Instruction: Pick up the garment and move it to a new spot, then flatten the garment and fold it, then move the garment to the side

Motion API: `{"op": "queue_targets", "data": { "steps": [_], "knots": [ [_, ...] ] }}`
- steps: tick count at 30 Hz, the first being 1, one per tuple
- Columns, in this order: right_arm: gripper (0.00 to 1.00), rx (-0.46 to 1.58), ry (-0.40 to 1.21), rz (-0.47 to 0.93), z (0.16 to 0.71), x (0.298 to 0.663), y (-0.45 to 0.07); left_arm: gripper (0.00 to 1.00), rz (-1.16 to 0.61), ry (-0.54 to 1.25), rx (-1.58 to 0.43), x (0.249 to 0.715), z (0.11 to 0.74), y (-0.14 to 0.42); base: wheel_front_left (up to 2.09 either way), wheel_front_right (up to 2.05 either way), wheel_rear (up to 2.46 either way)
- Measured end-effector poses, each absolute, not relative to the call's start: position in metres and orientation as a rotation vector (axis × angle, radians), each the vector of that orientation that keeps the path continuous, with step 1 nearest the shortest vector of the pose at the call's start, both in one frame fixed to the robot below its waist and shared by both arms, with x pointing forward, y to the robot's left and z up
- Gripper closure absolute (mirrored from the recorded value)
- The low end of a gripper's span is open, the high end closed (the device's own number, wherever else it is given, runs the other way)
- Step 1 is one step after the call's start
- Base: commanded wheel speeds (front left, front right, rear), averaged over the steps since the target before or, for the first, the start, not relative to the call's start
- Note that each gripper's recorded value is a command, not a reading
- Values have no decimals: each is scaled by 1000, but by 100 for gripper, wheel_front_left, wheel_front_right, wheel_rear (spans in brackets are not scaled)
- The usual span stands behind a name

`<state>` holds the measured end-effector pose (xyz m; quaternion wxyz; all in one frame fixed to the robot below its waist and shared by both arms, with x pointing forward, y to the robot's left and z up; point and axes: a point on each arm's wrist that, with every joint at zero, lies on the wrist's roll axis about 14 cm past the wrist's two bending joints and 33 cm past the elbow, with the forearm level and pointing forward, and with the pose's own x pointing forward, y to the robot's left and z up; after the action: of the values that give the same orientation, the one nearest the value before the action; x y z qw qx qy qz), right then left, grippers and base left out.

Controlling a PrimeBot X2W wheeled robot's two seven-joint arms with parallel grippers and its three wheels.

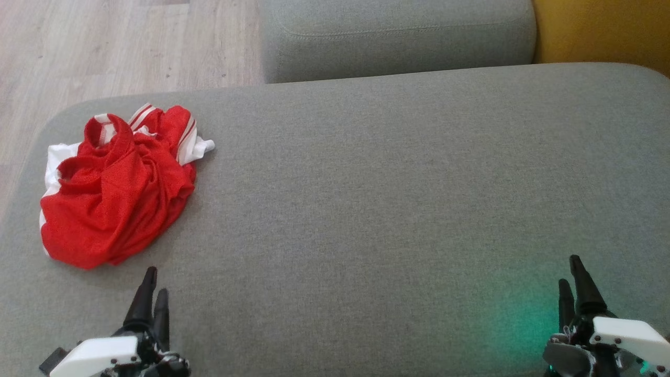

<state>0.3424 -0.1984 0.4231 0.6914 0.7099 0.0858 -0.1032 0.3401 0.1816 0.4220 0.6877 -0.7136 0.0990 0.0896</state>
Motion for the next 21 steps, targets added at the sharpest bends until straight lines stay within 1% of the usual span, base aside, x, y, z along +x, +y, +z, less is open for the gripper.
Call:
{"op": "queue_targets", "data": {
  "steps": [7,11,21],
  "knots": [
    [0,1518,200,-228,422,343,-196,0,178,221,-1512,342,426,179,0,0,0],
    [0,1433,215,-218,421,342,-195,0,149,199,-1472,346,436,178,0,0,0],
    [0,1231,224,-145,432,347,-183,0,110,166,-1310,349,449,179,0,0,0]
  ]
}}
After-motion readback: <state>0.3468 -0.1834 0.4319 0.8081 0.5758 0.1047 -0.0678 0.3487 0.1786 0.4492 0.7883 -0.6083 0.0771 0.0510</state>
